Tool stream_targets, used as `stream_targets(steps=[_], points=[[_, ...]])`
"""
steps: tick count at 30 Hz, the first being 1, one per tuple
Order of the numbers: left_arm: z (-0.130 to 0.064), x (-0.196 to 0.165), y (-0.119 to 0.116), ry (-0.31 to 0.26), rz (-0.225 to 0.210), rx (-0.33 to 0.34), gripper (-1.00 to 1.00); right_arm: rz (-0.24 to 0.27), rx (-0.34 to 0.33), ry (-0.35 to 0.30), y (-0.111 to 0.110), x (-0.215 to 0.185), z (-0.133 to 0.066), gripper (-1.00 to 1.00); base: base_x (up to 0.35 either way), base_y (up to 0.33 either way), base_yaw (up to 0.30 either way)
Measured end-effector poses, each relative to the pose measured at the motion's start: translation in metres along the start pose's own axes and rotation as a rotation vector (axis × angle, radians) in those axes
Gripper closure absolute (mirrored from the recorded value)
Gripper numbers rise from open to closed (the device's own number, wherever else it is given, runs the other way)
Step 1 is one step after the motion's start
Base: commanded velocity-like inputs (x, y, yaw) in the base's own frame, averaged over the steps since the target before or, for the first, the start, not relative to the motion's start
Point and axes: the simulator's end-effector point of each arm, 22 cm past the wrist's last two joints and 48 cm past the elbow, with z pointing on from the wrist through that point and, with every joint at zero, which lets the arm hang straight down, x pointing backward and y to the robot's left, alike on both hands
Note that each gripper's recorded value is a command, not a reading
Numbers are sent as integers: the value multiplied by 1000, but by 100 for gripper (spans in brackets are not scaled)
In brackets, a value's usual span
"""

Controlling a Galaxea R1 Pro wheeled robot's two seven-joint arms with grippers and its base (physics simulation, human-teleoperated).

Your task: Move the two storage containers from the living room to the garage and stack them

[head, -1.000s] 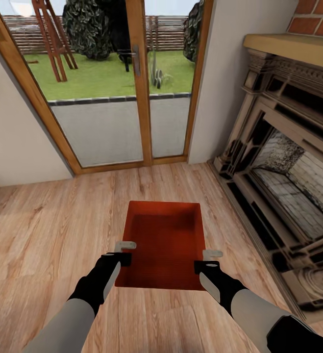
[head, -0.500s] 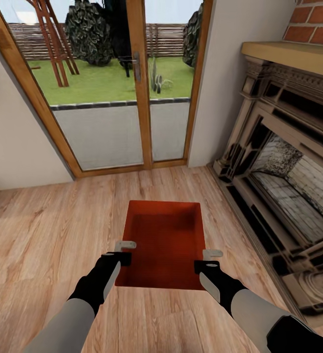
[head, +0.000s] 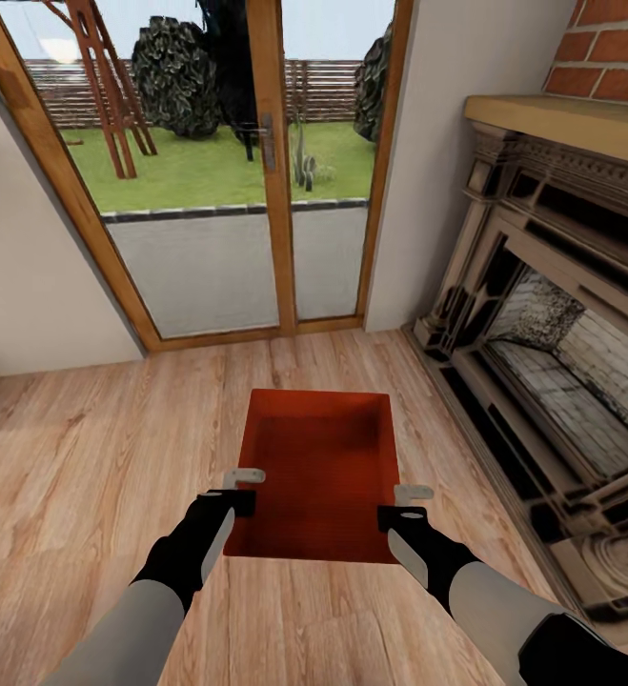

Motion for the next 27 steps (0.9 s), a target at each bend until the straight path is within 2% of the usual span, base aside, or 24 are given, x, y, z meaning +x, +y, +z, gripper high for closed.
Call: stream_targets(steps=[27], points=[[-16,-21,1,-45,0,-1,100,7,0,-45,-2,-23,-14,100,0,0,0]])
